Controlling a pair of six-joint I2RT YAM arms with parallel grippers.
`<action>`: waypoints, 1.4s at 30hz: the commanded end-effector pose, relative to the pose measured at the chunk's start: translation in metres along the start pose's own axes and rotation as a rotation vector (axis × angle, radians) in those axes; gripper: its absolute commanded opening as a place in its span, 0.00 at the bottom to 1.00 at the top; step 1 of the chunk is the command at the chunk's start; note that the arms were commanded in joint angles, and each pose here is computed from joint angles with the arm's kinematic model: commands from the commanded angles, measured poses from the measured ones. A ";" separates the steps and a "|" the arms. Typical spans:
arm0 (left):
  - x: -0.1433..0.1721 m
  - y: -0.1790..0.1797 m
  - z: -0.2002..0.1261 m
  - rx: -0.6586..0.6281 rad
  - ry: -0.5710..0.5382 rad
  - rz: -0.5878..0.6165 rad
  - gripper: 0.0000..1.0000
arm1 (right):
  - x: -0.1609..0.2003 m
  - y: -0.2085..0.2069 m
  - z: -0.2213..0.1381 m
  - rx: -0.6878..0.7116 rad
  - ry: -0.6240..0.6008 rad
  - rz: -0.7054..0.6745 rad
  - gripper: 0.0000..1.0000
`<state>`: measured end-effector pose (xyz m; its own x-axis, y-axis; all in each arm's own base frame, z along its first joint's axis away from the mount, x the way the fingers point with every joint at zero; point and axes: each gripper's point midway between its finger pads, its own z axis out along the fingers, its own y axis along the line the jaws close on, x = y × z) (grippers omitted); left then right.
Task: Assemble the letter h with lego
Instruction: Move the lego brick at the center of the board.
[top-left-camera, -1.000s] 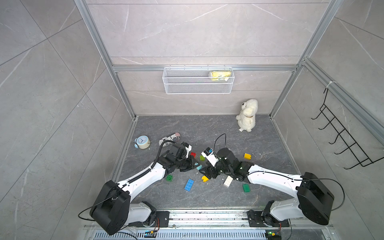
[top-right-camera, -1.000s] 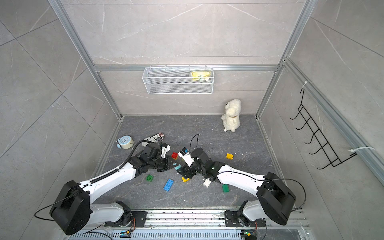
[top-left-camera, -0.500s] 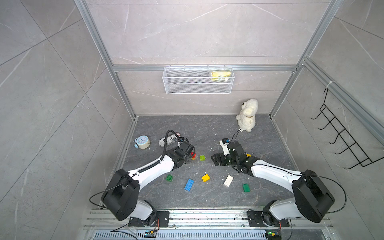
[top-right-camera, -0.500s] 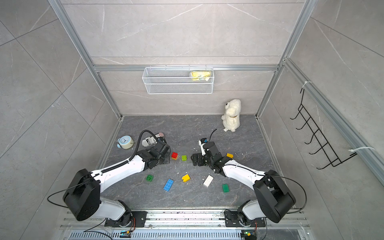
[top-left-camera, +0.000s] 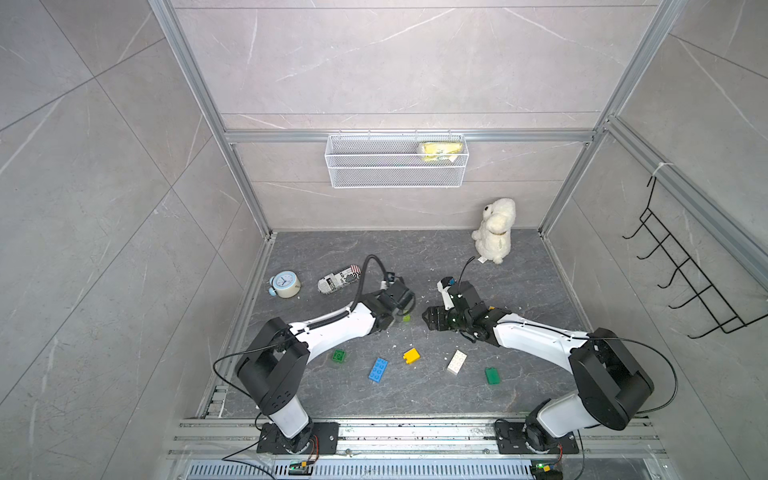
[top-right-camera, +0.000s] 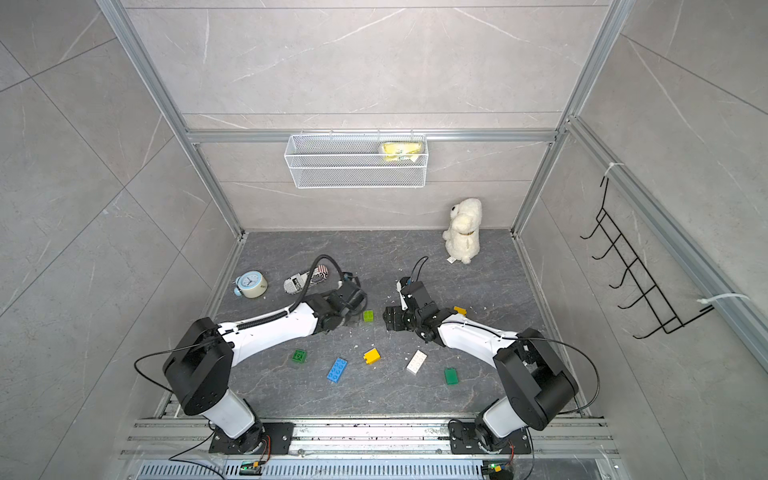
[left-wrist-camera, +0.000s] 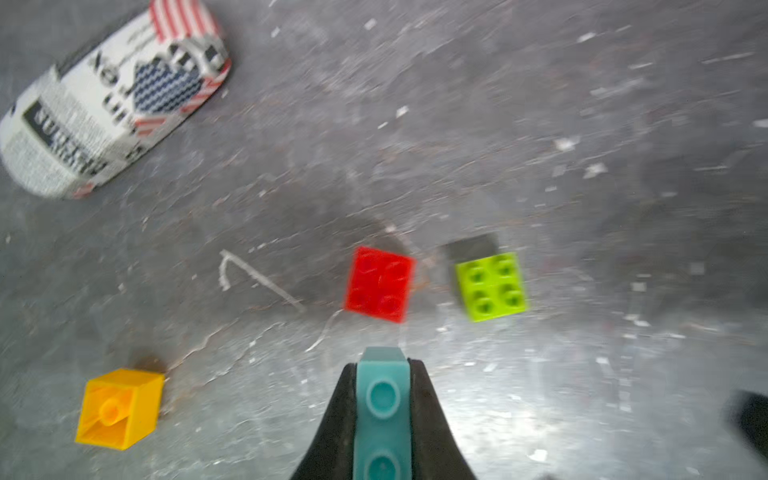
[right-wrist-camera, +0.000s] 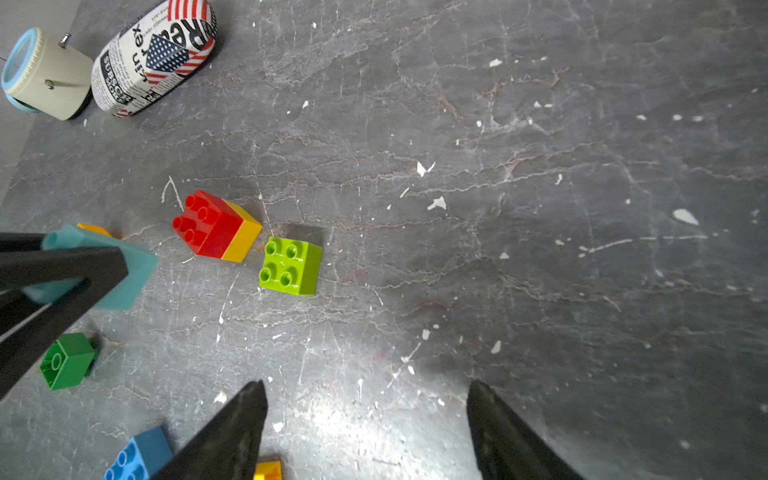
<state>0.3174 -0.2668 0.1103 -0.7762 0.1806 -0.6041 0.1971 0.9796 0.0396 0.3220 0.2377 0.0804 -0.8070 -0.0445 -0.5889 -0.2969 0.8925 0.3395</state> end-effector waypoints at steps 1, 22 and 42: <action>-0.005 -0.012 0.004 -0.039 0.020 0.047 0.00 | 0.000 -0.002 0.002 0.021 0.024 0.022 0.77; 0.010 -0.011 0.064 -0.028 0.168 -0.114 0.00 | 0.000 -0.002 0.001 0.022 0.028 0.023 0.75; 0.006 0.006 0.036 -0.010 0.096 -0.110 0.00 | -0.001 0.002 -0.001 -0.001 0.022 0.015 0.74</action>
<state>0.3347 -0.2703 0.0606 -0.8647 0.0861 -0.4948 0.1098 0.9938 -0.0189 0.3199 0.2363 0.0756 -0.8228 -0.0503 -0.5661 -0.2852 0.8982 0.3346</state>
